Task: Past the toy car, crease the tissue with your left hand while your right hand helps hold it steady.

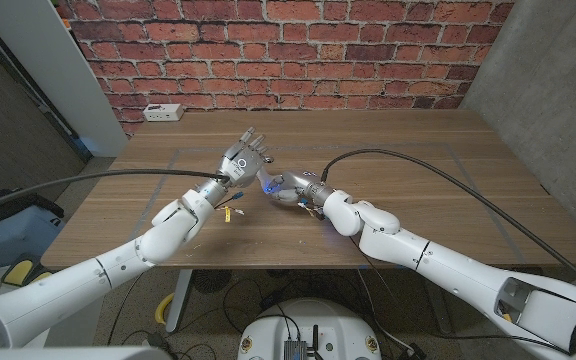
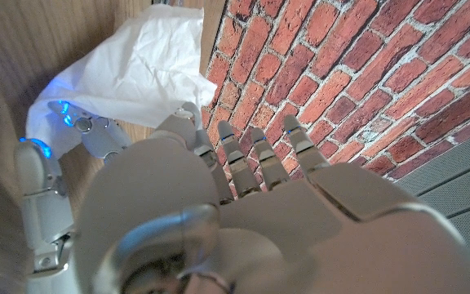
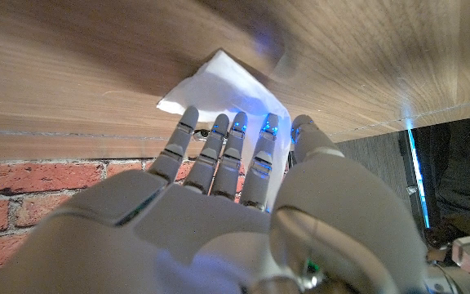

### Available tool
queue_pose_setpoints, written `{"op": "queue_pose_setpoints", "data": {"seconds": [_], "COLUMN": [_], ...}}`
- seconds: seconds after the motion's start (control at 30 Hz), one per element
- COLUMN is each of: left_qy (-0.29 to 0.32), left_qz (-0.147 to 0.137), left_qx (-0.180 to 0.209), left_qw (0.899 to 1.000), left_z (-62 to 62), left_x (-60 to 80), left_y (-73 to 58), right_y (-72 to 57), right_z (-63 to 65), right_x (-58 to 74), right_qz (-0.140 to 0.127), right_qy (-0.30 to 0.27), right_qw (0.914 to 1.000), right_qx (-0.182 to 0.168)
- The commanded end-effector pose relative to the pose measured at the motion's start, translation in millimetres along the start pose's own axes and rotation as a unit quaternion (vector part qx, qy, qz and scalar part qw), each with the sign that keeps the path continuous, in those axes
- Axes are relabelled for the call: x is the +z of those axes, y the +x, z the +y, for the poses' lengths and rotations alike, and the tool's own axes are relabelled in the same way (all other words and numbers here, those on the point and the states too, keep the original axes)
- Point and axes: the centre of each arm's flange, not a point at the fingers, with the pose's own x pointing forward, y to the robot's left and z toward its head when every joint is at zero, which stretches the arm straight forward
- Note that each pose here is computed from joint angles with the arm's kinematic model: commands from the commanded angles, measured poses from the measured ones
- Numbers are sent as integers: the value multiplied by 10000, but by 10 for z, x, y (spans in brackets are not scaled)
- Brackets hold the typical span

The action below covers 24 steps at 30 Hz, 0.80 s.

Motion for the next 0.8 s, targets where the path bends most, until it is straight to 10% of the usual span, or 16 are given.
{"op": "queue_pose_setpoints", "data": {"seconds": [0.03,0.8], "left_qy": [-35,-421], "left_qz": [-395,-808], "left_qx": [616,1310], "left_qw": [9973,9872], "left_z": [35,-53], "left_x": [96,328], "left_y": [34,-16], "right_y": [-48,-40], "right_z": [5,-23], "right_x": [10,14], "right_qz": [23,159], "right_qy": [8,-196], "right_qw": [10000,9996], "right_qx": [-33,97]}}
